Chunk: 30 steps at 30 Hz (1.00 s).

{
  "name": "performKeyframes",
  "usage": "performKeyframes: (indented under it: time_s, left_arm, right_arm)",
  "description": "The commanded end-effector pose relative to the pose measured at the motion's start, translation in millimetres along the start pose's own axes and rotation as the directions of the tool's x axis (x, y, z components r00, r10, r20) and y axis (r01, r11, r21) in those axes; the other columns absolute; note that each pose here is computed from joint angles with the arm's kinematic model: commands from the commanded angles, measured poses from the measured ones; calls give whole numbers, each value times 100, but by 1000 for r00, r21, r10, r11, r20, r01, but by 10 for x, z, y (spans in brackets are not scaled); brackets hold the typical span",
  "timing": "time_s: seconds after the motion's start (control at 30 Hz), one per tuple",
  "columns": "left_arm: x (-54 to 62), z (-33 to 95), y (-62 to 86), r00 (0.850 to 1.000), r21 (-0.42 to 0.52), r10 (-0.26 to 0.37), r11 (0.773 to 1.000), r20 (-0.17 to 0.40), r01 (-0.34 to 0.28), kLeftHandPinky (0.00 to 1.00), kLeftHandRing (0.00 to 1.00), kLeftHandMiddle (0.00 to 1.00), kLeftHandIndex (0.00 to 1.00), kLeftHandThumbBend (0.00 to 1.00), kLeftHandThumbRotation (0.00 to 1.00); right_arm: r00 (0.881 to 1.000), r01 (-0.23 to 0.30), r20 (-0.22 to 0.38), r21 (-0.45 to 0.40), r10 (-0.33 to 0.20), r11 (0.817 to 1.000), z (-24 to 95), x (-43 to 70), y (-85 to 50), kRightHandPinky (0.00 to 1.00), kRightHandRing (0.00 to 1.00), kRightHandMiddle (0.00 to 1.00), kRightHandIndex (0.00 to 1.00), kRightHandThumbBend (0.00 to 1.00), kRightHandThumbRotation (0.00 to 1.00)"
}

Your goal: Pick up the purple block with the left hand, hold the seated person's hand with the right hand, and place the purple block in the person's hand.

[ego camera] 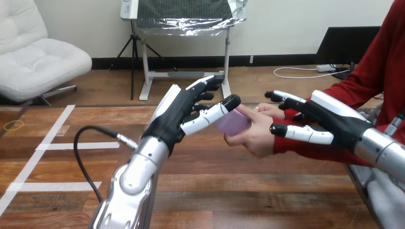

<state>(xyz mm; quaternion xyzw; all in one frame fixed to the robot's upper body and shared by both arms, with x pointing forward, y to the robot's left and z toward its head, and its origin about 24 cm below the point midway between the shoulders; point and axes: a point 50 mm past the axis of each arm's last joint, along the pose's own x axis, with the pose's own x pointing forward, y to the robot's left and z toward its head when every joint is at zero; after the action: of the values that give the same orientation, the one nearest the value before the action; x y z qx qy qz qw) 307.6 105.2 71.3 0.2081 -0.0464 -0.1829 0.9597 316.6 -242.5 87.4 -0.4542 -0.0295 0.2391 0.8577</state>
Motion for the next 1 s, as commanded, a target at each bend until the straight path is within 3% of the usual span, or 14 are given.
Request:
performKeyframes:
  time_s: [0.0, 0.23, 0.4, 0.63, 0.83, 0.97]
  left_arm:
    - [-25, 169, 127, 993, -12, 69, 998, 95, -68, 78, 86, 88, 86, 76, 72]
    - [-118, 186, 133, 985, -31, 106, 994, 140, -103, 78, 86, 87, 85, 73, 71]
    - [-181, 195, 144, 975, -33, 136, 991, 174, -133, 78, 85, 85, 83, 69, 71]
    - [-309, 215, 173, 956, -88, 196, 980, 219, -180, 76, 82, 83, 81, 65, 72]
    - [-418, 227, 207, 932, -131, 241, 968, 269, -213, 74, 81, 82, 79, 64, 75]
    - [-492, 235, 225, 913, -163, 274, 959, 304, -233, 72, 79, 80, 78, 65, 78]
  right_arm:
    - [984, 142, 105, 12, -143, 990, 215, 54, -152, 75, 91, 95, 96, 100, 100]
    - [955, 248, 149, 73, -256, 966, 280, 19, -126, 74, 89, 92, 94, 100, 100]
    - [932, 288, 180, 153, -313, 945, 319, -18, -98, 77, 90, 93, 94, 100, 100]
    - [863, 345, 247, 350, -441, 871, 412, -87, 18, 86, 93, 93, 95, 99, 100]
    - [823, 341, 285, 445, -492, 828, 507, -146, 165, 92, 95, 94, 97, 95, 100]
    - [804, 322, 305, 496, -510, 806, 557, -179, 279, 93, 95, 96, 98, 96, 100]
